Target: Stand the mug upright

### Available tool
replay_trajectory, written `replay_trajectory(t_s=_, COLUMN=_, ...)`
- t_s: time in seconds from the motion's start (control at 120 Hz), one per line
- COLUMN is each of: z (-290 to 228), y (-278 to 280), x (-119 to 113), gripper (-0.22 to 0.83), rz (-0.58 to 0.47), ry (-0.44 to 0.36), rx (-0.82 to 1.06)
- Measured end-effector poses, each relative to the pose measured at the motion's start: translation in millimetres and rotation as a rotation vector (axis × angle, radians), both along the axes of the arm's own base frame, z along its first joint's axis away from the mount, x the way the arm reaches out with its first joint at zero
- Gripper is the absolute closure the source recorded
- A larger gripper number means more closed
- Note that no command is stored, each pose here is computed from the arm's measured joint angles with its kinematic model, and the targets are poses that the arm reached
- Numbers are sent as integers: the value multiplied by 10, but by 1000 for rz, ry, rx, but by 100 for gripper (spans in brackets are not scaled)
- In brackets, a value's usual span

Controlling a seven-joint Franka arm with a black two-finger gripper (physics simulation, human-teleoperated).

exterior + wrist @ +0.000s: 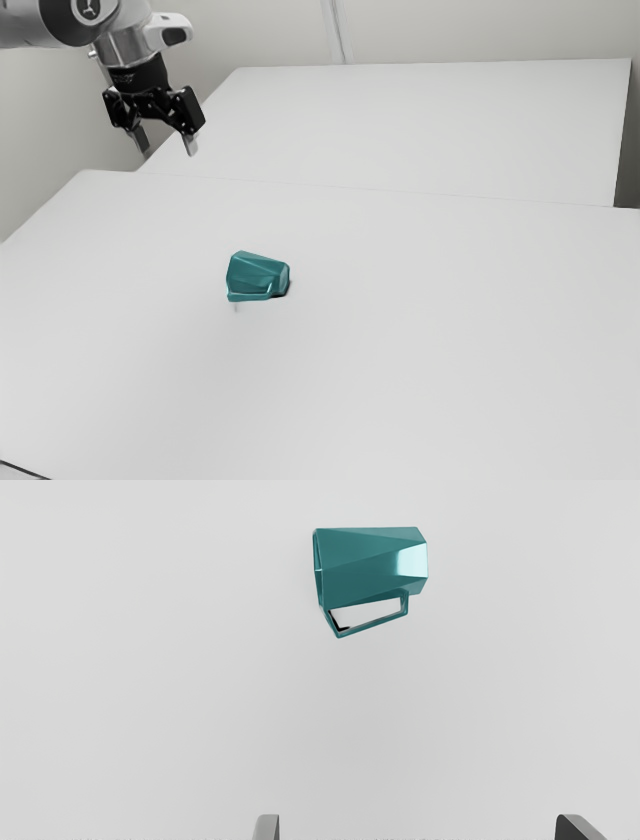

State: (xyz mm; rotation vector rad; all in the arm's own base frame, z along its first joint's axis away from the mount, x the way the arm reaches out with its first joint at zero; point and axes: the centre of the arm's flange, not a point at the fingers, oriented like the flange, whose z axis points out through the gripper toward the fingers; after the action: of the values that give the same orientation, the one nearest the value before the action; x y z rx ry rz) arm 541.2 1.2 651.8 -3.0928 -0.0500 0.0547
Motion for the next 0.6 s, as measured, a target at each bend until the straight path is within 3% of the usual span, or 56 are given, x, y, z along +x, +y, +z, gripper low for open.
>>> replay_trajectory(t_s=0.383, z=-363, y=-67, x=5, gripper=0, rz=-54, ry=-2, rx=-125)
replay_trajectory(t_s=0.6, z=-806, y=643, x=-5, gripper=0, rz=9, ry=-66, rx=-293)
